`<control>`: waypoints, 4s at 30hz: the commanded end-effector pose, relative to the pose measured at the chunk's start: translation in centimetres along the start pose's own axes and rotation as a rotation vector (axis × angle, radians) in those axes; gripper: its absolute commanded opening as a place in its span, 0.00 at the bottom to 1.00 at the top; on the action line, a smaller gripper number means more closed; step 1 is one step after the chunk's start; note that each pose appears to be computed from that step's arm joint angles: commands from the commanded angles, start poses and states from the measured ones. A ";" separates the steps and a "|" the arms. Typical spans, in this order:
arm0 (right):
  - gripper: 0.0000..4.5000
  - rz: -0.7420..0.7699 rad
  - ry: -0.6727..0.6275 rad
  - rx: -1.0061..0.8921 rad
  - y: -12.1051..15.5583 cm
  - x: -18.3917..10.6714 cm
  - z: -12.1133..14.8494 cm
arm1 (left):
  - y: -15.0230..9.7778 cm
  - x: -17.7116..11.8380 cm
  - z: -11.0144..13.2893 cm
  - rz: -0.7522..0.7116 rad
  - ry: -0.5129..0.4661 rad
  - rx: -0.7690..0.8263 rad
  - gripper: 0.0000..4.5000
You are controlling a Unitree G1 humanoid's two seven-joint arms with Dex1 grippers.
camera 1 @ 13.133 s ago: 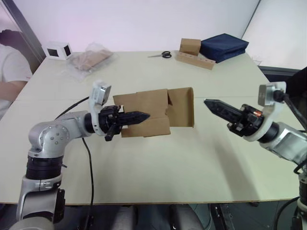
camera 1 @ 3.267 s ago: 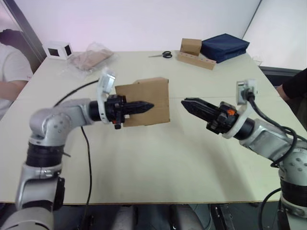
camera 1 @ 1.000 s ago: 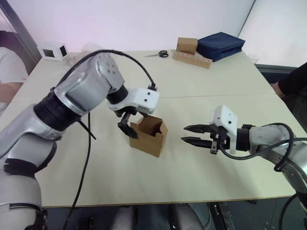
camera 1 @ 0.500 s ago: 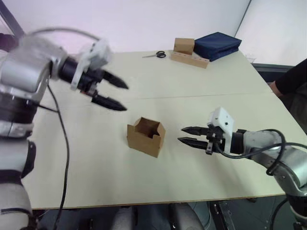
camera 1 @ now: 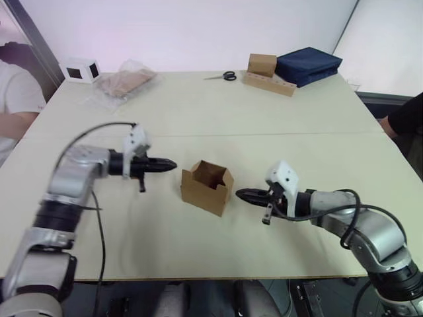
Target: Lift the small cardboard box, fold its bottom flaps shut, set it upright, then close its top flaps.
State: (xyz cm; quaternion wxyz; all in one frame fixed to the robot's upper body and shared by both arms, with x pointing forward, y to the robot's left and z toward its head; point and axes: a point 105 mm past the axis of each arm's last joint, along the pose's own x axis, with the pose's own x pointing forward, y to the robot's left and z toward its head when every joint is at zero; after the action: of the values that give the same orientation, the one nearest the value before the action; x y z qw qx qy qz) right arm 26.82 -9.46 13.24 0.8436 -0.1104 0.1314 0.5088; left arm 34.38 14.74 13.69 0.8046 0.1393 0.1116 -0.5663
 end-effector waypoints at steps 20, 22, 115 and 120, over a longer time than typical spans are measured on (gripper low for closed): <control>0.00 0.049 -0.017 -0.026 -0.4 2.3 0.8 | -3.6 -0.3 -0.5 -0.104 0.047 0.030 0.00; 0.00 0.054 -0.013 -0.029 -0.4 2.3 0.8 | -3.5 -0.5 -0.6 -0.091 0.060 0.036 0.00; 0.00 0.238 -0.114 -0.082 2.1 5.9 4.5 | 1.4 4.6 5.2 -0.181 -0.165 -0.104 0.00; 0.00 0.235 -0.107 -0.083 2.2 6.3 4.2 | 1.2 4.7 5.0 -0.197 -0.163 -0.104 0.00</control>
State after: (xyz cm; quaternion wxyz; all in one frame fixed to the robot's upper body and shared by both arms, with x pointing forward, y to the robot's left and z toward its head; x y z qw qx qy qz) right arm 27.95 -2.18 14.34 0.7762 -0.0955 0.0941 0.6160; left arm 37.16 9.30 15.69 0.7607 0.0280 0.1093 -0.6392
